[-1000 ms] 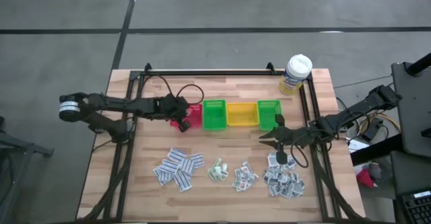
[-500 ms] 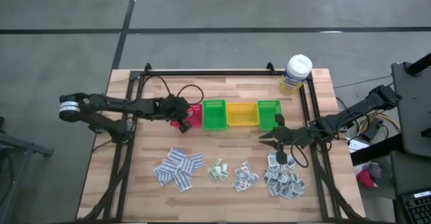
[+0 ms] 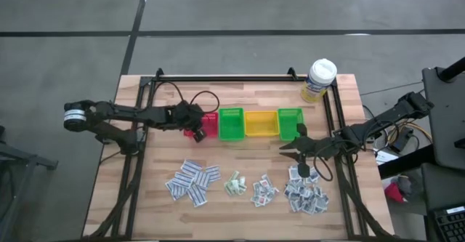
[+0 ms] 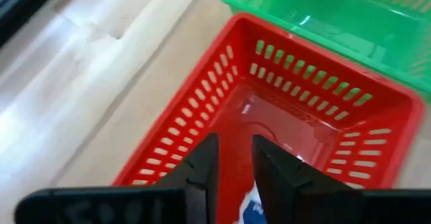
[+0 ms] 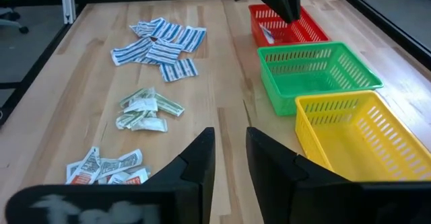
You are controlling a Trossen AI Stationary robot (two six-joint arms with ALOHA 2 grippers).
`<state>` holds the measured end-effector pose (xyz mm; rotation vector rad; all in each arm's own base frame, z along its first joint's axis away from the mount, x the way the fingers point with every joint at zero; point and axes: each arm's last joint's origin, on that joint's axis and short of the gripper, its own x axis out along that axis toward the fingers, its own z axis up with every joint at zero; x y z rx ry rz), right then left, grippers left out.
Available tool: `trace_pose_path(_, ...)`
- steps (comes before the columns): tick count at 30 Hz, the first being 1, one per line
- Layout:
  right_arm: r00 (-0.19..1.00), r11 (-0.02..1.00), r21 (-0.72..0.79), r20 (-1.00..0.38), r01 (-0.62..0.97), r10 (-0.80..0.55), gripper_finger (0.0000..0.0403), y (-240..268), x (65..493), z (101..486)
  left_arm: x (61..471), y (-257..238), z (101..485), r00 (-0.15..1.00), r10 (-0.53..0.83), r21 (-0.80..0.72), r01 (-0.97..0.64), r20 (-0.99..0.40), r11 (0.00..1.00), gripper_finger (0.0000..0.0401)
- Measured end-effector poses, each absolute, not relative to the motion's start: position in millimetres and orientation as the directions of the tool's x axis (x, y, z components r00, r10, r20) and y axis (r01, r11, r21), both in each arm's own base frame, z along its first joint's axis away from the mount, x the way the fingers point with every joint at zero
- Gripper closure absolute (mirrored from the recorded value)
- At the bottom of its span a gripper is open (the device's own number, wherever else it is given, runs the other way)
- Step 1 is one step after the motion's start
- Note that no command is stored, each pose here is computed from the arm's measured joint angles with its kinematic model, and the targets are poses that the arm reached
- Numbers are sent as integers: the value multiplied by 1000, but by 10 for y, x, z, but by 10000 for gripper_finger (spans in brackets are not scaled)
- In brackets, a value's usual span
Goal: Pick & Place First Aid Supplies
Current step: Put the alcohol pad into the red basket
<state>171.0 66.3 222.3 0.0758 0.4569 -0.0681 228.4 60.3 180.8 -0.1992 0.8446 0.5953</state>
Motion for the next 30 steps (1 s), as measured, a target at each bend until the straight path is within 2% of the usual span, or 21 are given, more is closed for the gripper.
trace_pose_path(7,895,995,57,-443,82,-49,336,663,1709,2223,2328,610,2007,549,421,61,-555,-722,829,309)
trace_pose_path(16,894,995,56,-446,83,-49,341,662,1708,2220,2304,459,2346,727,131,-188,-340,-674,921,309)
trace_pose_path(24,892,996,54,-451,75,-43,333,663,1706,2216,2189,201,2376,771,49,-197,-222,-635,955,309)
trace_pose_path(30,846,994,113,-531,3,58,337,686,1679,2147,2108,46,2323,839,-2,-208,-133,-545,969,309)
